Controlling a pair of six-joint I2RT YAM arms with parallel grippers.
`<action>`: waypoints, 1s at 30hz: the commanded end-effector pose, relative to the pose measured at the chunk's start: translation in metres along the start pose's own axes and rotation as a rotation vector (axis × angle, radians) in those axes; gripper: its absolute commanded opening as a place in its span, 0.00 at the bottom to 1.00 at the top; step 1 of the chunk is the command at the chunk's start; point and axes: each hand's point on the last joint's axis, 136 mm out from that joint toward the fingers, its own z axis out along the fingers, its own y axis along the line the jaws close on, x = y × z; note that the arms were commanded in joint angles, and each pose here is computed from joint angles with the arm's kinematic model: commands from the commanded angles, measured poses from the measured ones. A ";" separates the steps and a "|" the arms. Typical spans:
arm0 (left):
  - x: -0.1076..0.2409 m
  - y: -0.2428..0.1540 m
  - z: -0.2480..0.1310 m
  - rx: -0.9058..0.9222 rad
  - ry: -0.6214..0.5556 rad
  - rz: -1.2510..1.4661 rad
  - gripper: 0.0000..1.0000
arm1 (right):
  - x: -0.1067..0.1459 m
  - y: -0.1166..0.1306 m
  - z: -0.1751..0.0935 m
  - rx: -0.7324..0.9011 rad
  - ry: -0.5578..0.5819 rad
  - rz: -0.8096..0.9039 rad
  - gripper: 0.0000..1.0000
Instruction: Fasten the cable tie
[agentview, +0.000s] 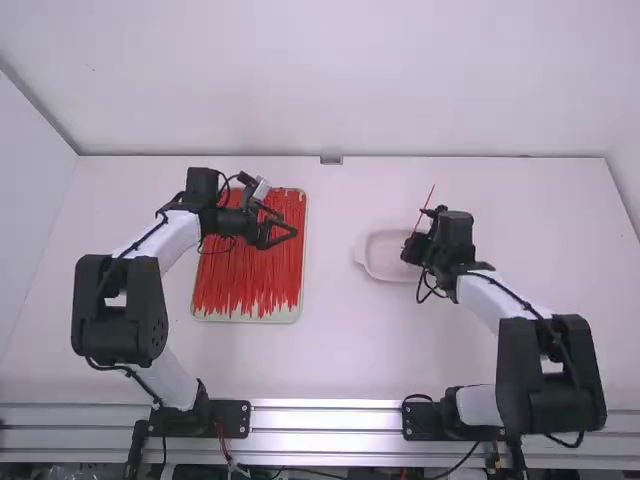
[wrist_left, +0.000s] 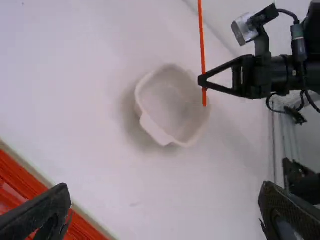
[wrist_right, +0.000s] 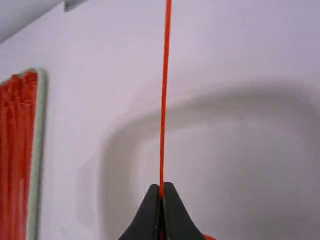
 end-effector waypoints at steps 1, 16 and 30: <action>0.007 -0.001 0.001 0.010 0.002 -0.017 0.99 | 0.013 -0.008 0.012 0.004 0.040 0.014 0.00; 0.007 0.000 0.000 0.011 0.001 -0.041 0.99 | 0.021 -0.010 0.018 0.025 0.062 0.012 0.98; 0.001 0.002 -0.025 -0.056 0.002 -0.100 0.99 | 0.018 0.005 -0.022 0.022 0.059 0.006 0.98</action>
